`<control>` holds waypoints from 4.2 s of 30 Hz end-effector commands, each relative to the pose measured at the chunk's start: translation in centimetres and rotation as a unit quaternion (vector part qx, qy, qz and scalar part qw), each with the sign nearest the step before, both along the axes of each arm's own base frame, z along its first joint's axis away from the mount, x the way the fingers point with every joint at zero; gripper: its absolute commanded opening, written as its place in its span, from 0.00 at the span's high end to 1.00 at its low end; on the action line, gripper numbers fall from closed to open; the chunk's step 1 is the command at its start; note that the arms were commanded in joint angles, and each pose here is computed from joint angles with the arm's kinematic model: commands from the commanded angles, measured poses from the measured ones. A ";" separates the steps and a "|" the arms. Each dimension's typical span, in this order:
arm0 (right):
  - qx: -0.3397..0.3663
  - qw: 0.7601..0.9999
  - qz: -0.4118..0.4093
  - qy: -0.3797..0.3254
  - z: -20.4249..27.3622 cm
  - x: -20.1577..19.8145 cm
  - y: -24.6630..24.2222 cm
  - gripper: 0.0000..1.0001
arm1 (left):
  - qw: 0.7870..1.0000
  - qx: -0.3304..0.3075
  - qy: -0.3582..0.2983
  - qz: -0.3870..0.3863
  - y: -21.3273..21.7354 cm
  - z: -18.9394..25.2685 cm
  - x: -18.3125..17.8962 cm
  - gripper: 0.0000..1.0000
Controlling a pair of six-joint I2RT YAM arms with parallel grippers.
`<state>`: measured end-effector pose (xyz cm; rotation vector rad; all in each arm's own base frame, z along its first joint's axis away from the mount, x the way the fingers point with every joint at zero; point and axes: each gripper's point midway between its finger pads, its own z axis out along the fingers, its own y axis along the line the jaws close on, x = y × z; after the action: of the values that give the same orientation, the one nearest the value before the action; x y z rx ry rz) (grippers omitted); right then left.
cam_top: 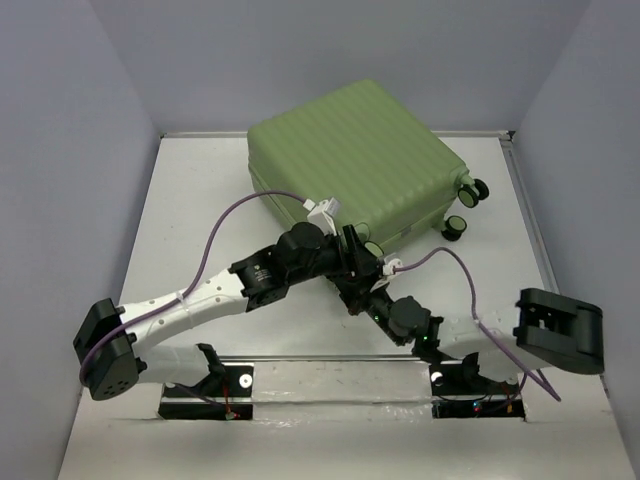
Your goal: Pack the luggage
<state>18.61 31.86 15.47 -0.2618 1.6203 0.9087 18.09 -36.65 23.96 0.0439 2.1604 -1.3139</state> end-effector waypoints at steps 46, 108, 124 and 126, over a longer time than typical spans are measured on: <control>-0.297 0.943 -0.116 0.095 7.4 -4.6 -6.8 0.00 | 0.974 -0.025 -0.106 0.198 15.1 -2.0 -0.4 0.17; -0.099 0.980 0.057 0.163 11.2 3.2 2.0 0.93 | 0.954 0.134 -0.184 0.193 8.7 -6.2 6.5 0.43; -0.105 0.982 0.030 0.157 10.1 2.8 -0.8 0.93 | 0.919 0.232 -0.182 0.260 13.4 -8.3 8.3 0.94; -0.124 0.978 0.021 0.164 8.8 2.5 -1.9 0.93 | 0.909 0.256 -0.163 0.284 16.3 -9.6 9.0 0.94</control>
<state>22.93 30.19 21.60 -0.3170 2.1141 0.7090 23.43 -27.48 12.90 0.0999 2.0556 -0.5948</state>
